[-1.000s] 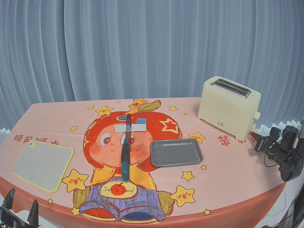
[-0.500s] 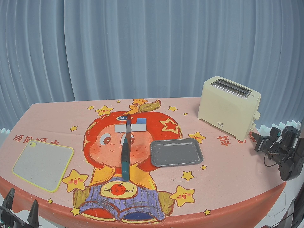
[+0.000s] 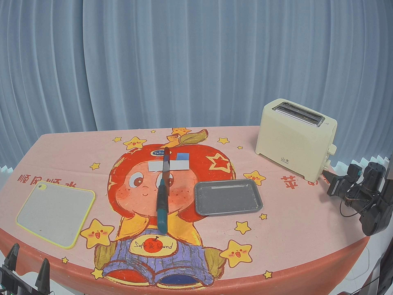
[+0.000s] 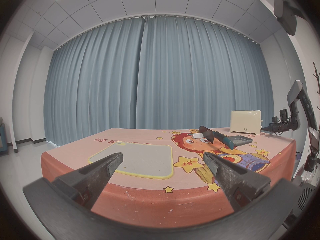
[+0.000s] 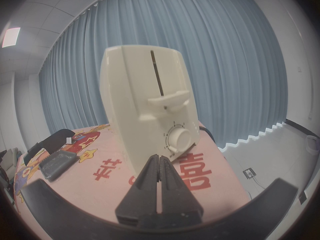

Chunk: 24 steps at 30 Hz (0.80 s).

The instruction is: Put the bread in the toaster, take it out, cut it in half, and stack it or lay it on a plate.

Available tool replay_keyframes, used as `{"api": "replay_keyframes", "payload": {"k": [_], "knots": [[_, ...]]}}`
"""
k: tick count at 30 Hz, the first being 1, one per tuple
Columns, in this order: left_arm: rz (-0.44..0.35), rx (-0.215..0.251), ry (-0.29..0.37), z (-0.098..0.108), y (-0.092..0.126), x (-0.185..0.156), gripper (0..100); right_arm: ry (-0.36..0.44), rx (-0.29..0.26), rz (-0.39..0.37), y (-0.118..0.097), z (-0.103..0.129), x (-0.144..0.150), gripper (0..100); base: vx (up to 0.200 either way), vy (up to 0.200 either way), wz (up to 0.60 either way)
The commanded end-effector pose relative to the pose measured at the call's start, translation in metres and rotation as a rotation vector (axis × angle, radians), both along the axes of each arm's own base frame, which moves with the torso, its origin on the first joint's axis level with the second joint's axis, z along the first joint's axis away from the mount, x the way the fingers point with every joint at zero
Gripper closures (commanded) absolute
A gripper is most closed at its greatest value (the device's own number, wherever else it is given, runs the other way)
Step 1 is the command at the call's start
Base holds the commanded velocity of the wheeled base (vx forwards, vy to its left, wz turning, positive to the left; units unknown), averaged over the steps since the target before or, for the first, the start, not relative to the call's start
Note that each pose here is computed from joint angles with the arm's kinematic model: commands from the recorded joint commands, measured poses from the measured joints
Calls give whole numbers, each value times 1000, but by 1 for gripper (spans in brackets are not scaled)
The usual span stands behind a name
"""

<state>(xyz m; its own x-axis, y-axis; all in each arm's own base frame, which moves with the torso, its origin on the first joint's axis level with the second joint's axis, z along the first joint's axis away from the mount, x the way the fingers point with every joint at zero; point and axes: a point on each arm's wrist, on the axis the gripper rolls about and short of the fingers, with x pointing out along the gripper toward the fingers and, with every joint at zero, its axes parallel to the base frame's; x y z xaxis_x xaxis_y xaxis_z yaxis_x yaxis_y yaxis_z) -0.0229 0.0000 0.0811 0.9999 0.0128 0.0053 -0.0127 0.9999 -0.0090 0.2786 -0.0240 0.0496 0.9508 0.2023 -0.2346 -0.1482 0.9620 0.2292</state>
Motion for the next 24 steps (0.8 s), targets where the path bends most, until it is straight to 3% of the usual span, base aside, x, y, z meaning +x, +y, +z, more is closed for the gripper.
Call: {"api": "replay_keyframes", "payload": {"k": [1,24], "knots": [[1,0,1,-5,0,0,0,-30,0,0,0,8,1,100,0,0,0],[1,0,1,-5,0,0,0,0,3,-39,-11,-6,9,100,0,0,0]]}}
